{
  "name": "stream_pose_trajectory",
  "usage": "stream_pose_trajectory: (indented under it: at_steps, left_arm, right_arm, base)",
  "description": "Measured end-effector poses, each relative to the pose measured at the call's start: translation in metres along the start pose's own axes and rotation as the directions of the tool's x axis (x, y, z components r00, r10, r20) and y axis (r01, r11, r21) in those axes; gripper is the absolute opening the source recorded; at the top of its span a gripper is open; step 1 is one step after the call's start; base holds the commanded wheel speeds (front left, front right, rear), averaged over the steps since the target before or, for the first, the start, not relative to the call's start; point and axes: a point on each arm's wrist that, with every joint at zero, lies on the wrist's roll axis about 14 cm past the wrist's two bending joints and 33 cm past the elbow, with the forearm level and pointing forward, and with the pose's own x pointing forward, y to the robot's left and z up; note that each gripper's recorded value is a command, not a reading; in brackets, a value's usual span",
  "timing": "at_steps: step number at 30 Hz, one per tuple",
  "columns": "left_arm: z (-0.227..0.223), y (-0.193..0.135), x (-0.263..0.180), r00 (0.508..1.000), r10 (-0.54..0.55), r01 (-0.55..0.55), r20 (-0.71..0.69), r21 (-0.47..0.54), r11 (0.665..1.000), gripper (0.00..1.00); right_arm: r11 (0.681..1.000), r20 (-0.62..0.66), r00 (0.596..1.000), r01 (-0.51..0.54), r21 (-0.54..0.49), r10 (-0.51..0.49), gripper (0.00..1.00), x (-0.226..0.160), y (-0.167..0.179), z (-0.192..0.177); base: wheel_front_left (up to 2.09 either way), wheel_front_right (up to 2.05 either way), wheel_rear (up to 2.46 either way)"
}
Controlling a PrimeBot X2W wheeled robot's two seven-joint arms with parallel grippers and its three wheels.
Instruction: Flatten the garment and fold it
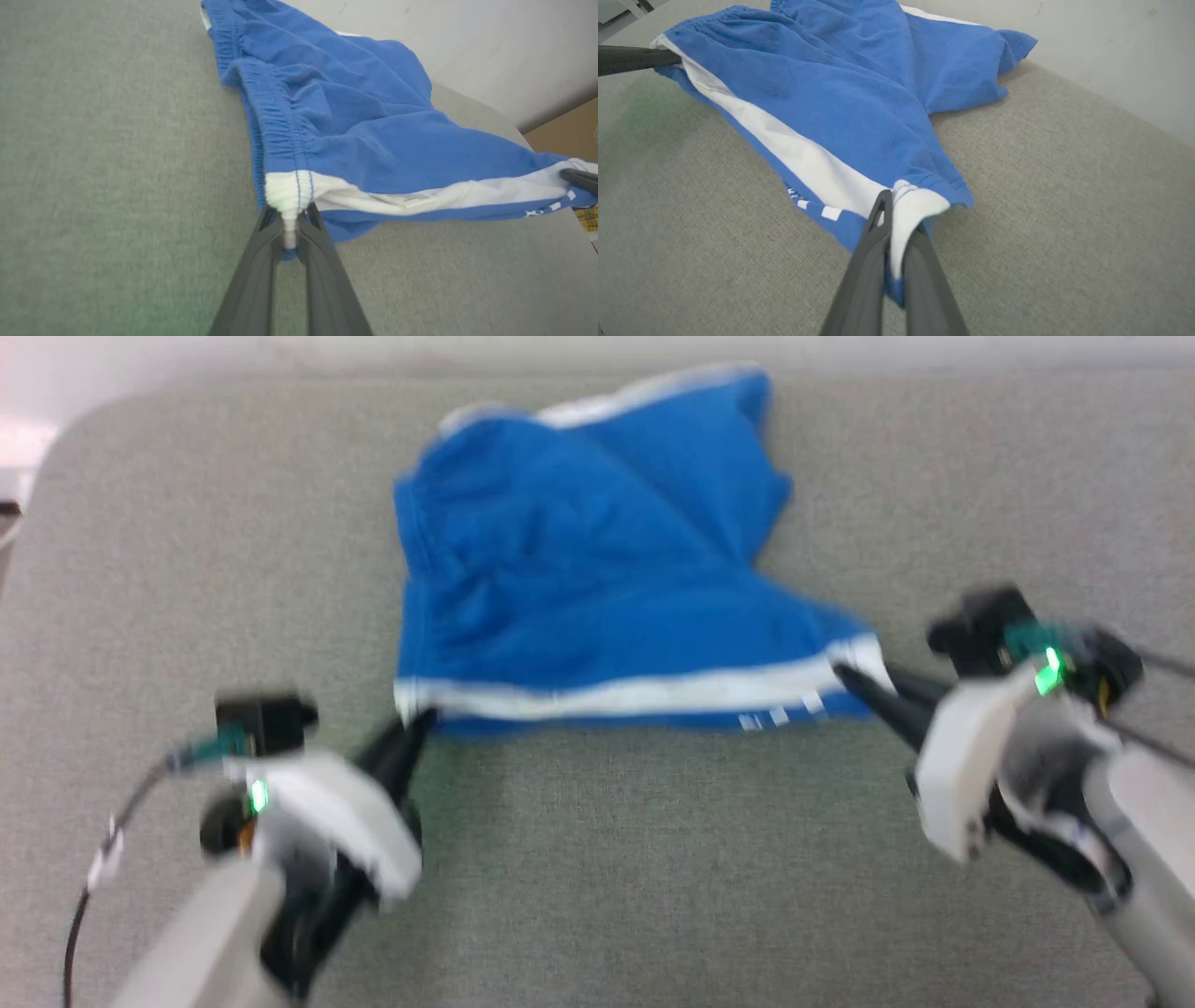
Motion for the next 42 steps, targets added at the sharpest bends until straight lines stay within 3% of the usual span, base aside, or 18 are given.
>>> stream_pose_trajectory:
  at_steps: [7, 12, 16, 19, 30, 42]
  left_arm:
    - [-0.054, -0.004, -0.069, 0.982, 0.052, -0.069, -0.179, -0.089, 0.994, 0.00]
    - [-0.064, -0.004, -0.109, 0.971, 0.111, -0.139, -0.213, -0.123, 0.983, 0.00]
    - [-0.081, -0.019, -0.135, 0.956, 0.088, -0.138, -0.280, -0.164, 0.977, 0.00]
    - [-0.077, -0.030, -0.142, 0.965, 0.065, -0.117, -0.254, -0.194, 0.974, 0.00]
    - [-0.015, -0.033, -0.103, 0.997, 0.073, -0.067, 0.029, -0.175, 0.982, 0.00]
    - [0.034, 0.001, -0.022, 0.979, 0.143, -0.120, 0.144, -0.157, 0.980, 0.00]
  right_arm:
    - [0.998, -0.105, 0.994, 0.023, 0.065, -0.016, 0.00, -0.046, 0.021, -0.052]
    - [0.997, -0.113, 0.993, 0.028, 0.076, -0.019, 0.00, -0.070, 0.038, -0.058]
    - [0.995, -0.200, 0.979, 0.048, 0.090, -0.029, 0.00, -0.088, 0.045, -0.075]
    - [0.994, -0.250, 0.967, 0.070, 0.086, -0.046, 0.00, -0.099, 0.048, -0.081]
    - [0.992, -0.019, 0.992, 0.127, 0.016, -0.126, 0.00, -0.067, 0.029, -0.003]
    - [0.993, -0.040, 0.993, 0.106, -0.059, -0.109, 0.00, 0.024, -0.022, 0.038]
  base:
    - [0.00, 0.00, 0.00]
    - [0.00, 0.00, 0.00]
    - [0.00, 0.00, 0.00]
    - [0.00, 0.00, 0.00]
    - [0.00, 0.00, 0.00]
    - [0.00, 0.00, 0.00]
